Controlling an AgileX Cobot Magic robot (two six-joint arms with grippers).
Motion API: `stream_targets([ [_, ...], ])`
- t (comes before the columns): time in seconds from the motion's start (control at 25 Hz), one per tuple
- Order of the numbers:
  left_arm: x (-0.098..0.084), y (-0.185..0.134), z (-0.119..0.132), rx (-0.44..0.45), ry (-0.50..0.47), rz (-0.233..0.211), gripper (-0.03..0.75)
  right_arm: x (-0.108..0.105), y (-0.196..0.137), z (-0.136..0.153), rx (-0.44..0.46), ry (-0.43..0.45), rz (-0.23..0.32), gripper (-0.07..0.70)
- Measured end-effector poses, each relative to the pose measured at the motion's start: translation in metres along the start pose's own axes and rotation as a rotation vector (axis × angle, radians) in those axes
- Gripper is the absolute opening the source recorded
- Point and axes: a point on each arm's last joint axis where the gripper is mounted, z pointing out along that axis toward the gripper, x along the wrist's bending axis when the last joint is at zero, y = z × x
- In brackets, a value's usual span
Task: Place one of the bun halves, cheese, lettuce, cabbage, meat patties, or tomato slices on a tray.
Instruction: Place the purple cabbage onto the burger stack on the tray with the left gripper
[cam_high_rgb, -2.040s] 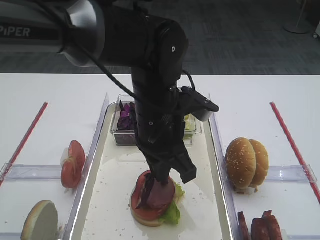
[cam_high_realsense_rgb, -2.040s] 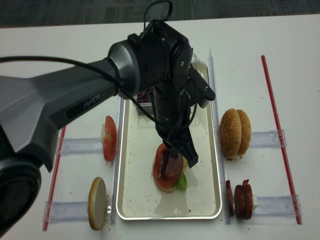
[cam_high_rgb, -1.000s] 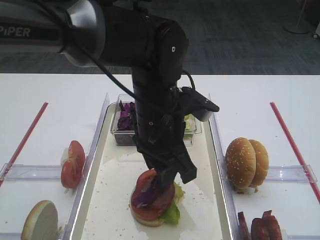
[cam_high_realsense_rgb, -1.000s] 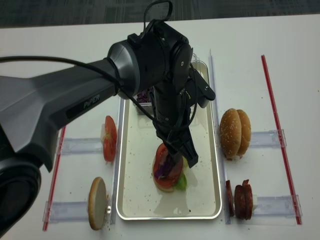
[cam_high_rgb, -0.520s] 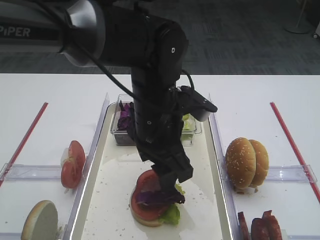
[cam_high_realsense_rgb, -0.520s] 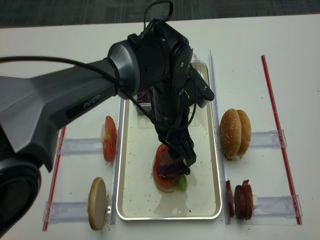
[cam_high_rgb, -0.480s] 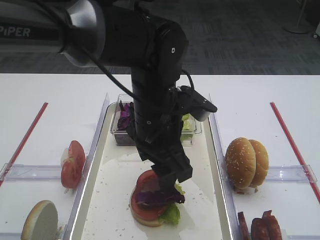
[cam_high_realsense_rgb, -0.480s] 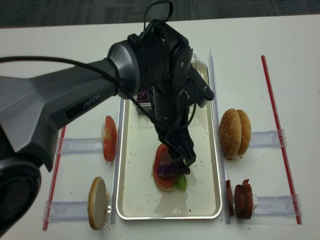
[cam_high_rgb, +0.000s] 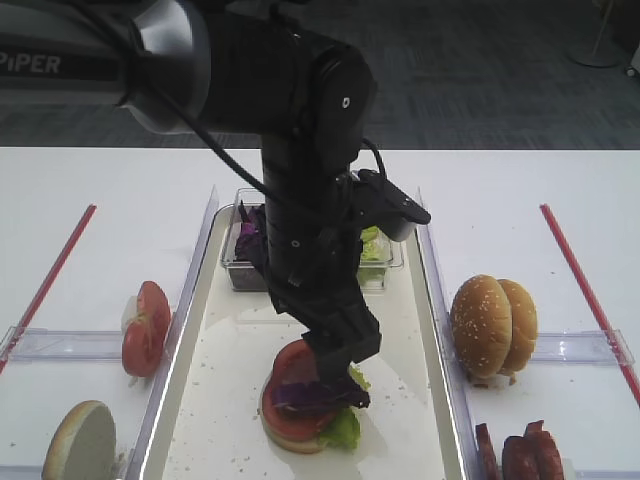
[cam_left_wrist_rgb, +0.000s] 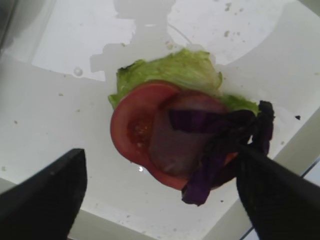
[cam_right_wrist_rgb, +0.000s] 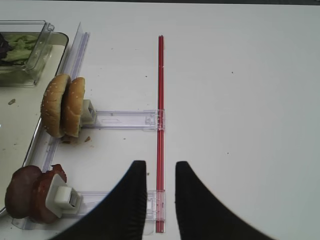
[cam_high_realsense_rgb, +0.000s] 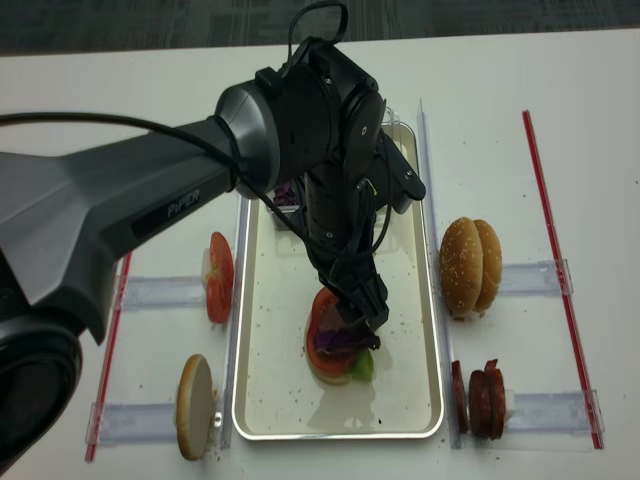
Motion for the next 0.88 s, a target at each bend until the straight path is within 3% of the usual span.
stream_targets([
  [0.52,0.001,0.000,-0.001,-0.003,0.005,-0.026,0.563,0.000,0.000,0.000,0.000,0.000,0.000,0.193],
  [0.88,-0.001,0.014,-0.023,-0.096,-0.024,-0.064,0.565,0.000,0.000,0.000,0.000,0.000,0.000,0.193],
])
